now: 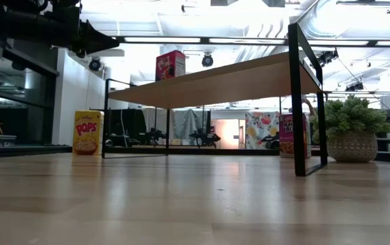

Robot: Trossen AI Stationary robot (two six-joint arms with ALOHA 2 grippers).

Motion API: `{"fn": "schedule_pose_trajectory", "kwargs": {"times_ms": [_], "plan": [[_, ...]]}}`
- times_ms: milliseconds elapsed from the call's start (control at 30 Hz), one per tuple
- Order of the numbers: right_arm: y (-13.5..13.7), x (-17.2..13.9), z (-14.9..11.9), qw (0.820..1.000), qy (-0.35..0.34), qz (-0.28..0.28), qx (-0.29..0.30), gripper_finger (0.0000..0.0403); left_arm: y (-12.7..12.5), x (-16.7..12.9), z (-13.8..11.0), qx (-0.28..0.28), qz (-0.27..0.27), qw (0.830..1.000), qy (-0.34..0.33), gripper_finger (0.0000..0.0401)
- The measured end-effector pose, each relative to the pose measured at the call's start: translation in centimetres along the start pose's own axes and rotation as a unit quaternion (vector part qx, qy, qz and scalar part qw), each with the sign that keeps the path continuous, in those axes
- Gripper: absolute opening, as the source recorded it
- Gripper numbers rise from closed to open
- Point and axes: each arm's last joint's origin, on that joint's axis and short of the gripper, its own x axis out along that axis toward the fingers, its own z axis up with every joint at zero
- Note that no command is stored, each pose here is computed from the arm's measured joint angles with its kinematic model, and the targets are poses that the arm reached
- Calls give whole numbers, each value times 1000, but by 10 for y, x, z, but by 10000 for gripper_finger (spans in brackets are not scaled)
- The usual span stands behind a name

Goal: Stack cereal on shelf
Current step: Put the red cereal box on the shelf

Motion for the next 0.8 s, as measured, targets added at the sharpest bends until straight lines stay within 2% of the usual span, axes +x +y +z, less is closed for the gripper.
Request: {"fn": "schedule_pose_trajectory", "kwargs": {"times_ms": [100,333,800], "plan": [[4,4,-2,1000,1,-4,2,328,0,0,0,0,0,1000,0,0],[0,9,-2,998,-8,-54,15,328,0,0,0,1,0,1000,0,0],[0,8,-1,996,6,-81,29,328,0,0,0,0,0,1000,0,0]]}}
